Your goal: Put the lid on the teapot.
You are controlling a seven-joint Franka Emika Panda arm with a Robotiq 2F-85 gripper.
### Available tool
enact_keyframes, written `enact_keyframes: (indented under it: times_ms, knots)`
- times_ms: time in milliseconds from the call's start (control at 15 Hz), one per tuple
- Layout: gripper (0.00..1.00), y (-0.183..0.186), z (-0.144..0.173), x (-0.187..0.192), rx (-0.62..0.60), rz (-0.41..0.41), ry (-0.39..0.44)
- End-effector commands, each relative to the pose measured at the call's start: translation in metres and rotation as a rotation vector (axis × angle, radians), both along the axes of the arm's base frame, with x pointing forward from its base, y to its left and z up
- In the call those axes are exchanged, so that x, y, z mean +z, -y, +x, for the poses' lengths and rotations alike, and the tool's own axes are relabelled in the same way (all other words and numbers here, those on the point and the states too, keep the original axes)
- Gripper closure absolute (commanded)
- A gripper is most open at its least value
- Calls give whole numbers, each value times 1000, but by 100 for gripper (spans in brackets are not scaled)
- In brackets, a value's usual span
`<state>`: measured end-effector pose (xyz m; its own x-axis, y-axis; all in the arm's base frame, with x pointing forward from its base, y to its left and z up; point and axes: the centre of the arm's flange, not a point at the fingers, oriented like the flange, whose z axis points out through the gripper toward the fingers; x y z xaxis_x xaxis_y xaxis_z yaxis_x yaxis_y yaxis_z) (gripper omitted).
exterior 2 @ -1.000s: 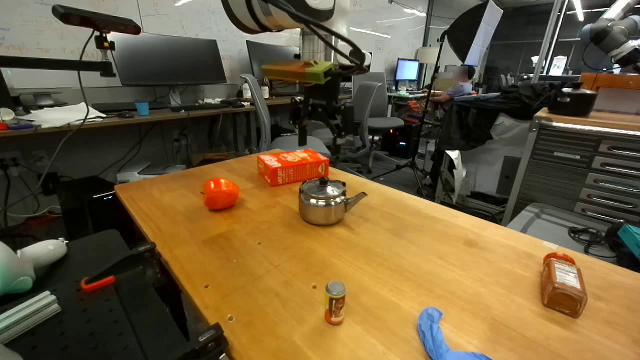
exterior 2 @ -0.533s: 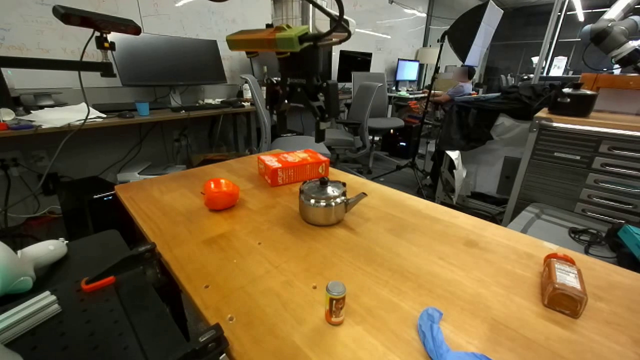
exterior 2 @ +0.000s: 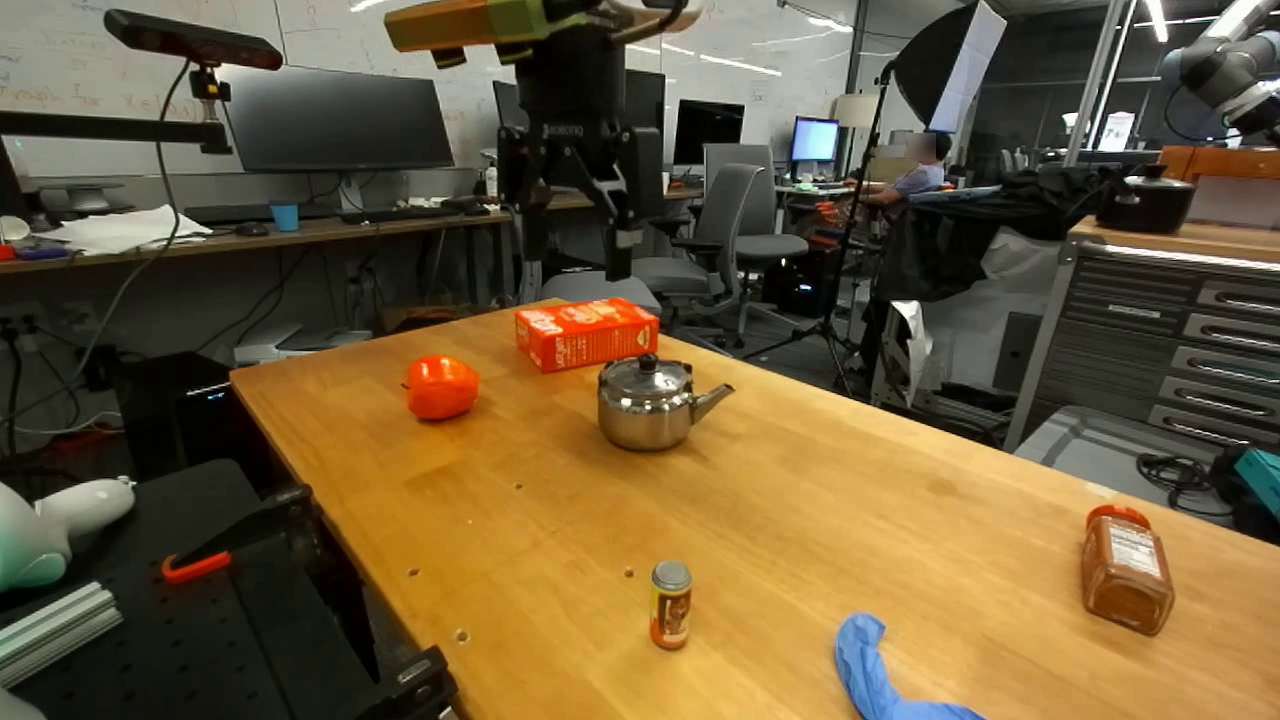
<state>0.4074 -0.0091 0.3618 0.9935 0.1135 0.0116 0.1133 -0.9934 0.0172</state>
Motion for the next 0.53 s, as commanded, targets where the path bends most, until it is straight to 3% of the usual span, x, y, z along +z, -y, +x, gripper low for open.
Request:
enact_keyframes:
  times_ms: [0, 467]
  knots:
    - [0, 0, 0, -1, 0, 0, -2]
    - [0, -2, 0, -6, 5, -2, -14]
